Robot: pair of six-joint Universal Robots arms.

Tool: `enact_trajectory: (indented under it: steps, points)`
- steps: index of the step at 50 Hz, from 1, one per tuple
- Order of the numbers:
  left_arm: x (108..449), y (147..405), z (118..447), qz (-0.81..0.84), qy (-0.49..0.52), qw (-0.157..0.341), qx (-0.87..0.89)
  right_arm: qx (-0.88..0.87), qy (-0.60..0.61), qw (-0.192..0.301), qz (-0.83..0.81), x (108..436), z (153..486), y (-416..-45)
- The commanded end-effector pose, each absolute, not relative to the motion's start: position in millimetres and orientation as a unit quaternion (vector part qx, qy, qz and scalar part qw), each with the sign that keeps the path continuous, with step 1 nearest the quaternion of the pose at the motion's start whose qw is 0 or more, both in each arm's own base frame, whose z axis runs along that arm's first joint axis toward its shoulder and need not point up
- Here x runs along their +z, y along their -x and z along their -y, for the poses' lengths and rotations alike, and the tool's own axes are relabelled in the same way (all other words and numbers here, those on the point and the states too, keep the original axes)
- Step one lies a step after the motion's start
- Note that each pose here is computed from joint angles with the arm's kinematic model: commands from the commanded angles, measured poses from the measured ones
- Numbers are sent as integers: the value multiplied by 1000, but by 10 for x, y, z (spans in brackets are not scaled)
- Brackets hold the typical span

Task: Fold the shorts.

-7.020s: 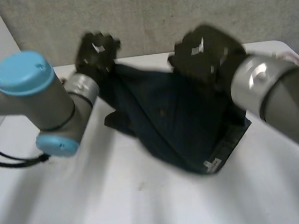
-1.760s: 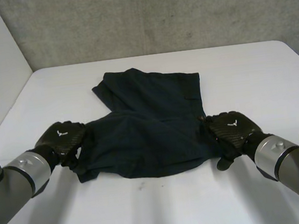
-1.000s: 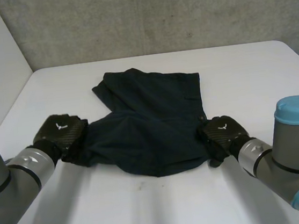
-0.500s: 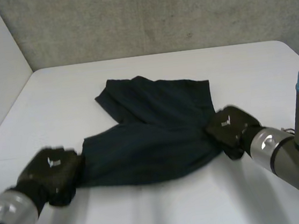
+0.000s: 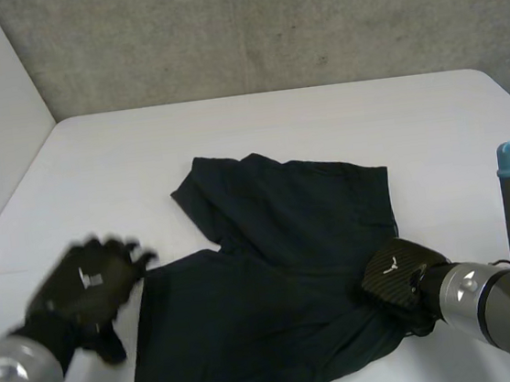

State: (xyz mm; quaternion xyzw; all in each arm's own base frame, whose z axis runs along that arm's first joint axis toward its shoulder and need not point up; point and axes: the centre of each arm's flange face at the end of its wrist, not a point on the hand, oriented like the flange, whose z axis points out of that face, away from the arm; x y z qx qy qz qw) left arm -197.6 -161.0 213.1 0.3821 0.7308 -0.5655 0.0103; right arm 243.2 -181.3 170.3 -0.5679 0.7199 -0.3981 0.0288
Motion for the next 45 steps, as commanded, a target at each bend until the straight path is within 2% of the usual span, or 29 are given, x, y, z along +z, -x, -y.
enact_trajectory:
  steps: [1, 10, 19, 33, 45]
  points:
    - [2264, 2115, 2266, -679, -366, 15, -636, -402, 564, 29, -721, 1630, 1793, -2415]
    - [1842, 2403, 3113, -726, -339, -43, -597, -410, 562, 27, -717, 1532, 1760, -2405]
    - [1489, 2627, 3633, -756, -320, -80, -566, -414, 550, 35, -725, 1480, 1770, -2412]
    - [1315, 2808, 4077, -747, -320, -82, -577, -413, 549, 34, -726, 1438, 1759, -2402]
    - [1151, 2902, 4046, -767, -335, -91, -539, -411, 549, 35, -727, 1425, 1742, -2395]
